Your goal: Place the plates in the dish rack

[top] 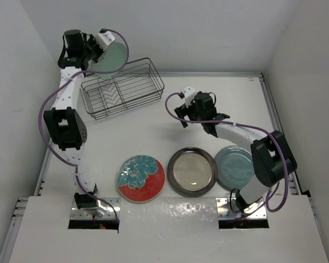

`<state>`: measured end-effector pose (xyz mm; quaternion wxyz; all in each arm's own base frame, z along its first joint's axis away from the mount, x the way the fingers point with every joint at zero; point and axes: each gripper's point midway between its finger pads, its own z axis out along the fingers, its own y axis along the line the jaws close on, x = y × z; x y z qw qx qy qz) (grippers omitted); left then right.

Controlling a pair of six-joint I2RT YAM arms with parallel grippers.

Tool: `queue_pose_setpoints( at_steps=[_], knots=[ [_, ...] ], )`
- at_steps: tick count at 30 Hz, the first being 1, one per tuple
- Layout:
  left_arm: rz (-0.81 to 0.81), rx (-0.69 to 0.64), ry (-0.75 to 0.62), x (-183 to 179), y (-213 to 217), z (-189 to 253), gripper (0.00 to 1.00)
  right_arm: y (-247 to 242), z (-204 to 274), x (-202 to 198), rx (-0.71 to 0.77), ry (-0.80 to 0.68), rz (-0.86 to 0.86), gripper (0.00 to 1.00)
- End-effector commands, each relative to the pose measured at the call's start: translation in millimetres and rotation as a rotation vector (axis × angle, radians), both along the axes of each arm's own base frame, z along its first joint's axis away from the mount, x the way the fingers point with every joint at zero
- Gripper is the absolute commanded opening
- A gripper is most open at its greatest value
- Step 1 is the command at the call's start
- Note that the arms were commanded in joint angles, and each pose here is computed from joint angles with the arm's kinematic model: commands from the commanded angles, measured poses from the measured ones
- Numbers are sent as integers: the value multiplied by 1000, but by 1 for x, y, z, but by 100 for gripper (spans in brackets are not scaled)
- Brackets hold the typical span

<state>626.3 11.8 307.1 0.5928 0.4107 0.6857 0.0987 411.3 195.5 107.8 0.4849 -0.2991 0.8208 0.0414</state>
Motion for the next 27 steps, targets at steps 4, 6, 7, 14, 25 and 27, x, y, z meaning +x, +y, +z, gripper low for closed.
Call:
queue_pose_setpoints(
  at_steps=[4, 6, 7, 14, 25, 27],
  knots=[
    [-205, 12, -372, -1, -4, 95, 0, 9, 18, 11, 11, -38, 17, 99],
    [-240, -5, -386, -3, 6, 91, 0, 9, 17, 11, 12, -32, 14, 99],
    [-264, -6, -396, -4, 9, 92, 0, 9, 17, 11, 12, -31, 13, 99],
    [-310, -33, -349, -9, 30, 75, 0, 11, 12, 9, 23, -3, 14, 99],
    [-302, -44, -334, 0, 36, 50, 0, 13, 10, 9, 40, 29, -5, 99],
    [-312, -50, -334, 2, 35, 50, 0, 12, 9, 8, 40, 39, -10, 99]
  ],
)
